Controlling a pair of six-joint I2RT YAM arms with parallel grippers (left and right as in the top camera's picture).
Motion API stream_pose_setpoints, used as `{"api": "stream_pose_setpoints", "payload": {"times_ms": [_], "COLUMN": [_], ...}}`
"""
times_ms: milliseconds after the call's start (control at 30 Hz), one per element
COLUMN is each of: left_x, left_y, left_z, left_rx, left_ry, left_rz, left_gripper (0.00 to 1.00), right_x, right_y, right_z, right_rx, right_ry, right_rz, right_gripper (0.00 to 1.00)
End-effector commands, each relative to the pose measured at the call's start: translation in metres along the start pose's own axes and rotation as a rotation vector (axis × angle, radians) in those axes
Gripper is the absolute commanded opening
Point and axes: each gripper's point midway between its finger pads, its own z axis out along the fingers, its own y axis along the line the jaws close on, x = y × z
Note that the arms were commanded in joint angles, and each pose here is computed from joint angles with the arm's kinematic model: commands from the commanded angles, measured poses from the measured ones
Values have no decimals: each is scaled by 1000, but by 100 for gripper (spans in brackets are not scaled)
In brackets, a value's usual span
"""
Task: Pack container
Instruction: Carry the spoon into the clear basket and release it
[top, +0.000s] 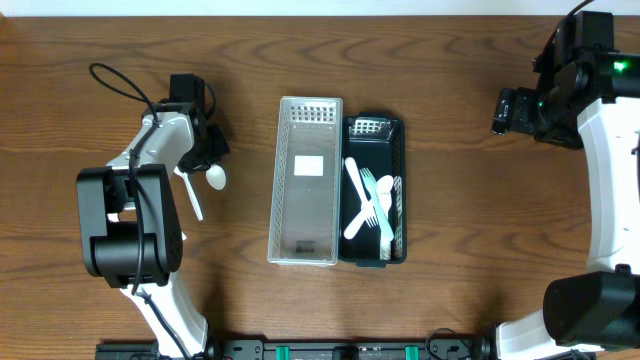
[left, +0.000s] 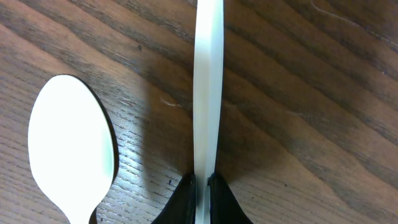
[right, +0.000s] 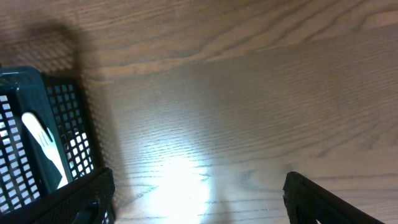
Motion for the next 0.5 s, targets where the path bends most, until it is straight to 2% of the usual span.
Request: {"api": "stream_pose_setpoints", "payload": {"times_ms": [0,233,467], "left_x": [5,-7,24], "left_y": [3,-21,-77], "left_z": [0,-66,-160], "left_rx": [-6,55,182], "left_ry": [20,-108,-260], "left_rz": [2,120,279], "left_gripper": [6,6,6], "right_x": [0,-3,-8], "right_y": [1,1,2], "right_z": [2,2,2], "right_rx": [-2,-5,-8], "right_ry": [7,-7,-26], "right_rz": [-3,-5,-18], "right_gripper": [90,91,91]}}
